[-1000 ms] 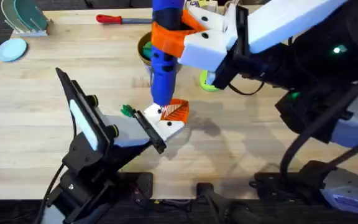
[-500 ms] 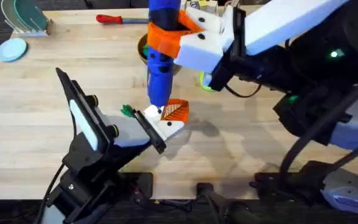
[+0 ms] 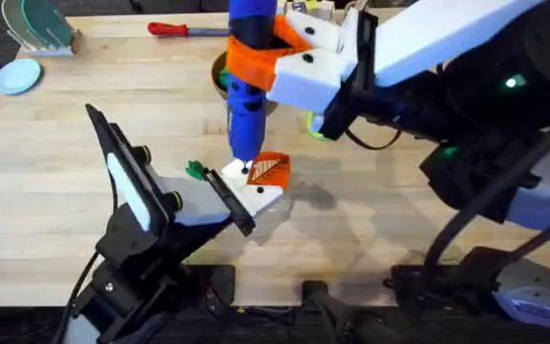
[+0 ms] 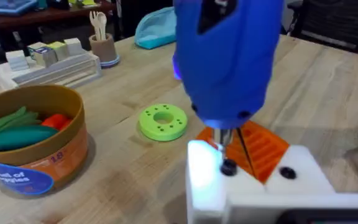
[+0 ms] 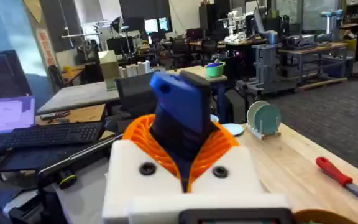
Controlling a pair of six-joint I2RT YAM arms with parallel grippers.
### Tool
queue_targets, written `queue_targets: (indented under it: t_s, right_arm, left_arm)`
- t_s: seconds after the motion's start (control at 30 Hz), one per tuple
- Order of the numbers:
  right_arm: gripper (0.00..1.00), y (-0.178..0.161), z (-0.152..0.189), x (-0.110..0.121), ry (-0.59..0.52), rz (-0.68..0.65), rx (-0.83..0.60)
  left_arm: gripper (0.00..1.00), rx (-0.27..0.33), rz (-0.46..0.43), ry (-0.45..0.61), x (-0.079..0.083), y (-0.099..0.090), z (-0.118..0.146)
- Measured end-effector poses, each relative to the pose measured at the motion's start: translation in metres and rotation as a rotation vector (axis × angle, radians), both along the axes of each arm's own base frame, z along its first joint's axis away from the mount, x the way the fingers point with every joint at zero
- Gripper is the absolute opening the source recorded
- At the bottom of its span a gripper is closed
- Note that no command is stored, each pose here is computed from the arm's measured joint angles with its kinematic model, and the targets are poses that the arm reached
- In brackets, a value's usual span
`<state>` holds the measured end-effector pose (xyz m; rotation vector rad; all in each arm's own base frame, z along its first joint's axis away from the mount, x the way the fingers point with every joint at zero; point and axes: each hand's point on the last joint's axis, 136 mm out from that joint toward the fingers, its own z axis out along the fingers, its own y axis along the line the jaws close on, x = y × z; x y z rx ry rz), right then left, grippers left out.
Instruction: Pick up the gripper from the table and insert it into the empty holder that is missing its gripper. Then pick up a screw, insert it into the mounting hole, and use the screwdriver to tighten it. Finally, clean up the table by picking up the vegetable and placing it into the bucket.
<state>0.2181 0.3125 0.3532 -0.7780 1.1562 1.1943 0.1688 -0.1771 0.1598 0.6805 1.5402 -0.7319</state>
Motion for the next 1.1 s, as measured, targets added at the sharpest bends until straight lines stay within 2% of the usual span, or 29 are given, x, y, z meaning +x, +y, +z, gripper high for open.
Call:
queue_targets:
  t_s: [1.1]
  right_arm:
    - [0.020,0.0007,-0.0096,0.0062,0.074,-0.014,-0.017]
  left_arm:
    - [0.013,-0.005,0.002,0.009,0.0001,0.0001,-0.0004]
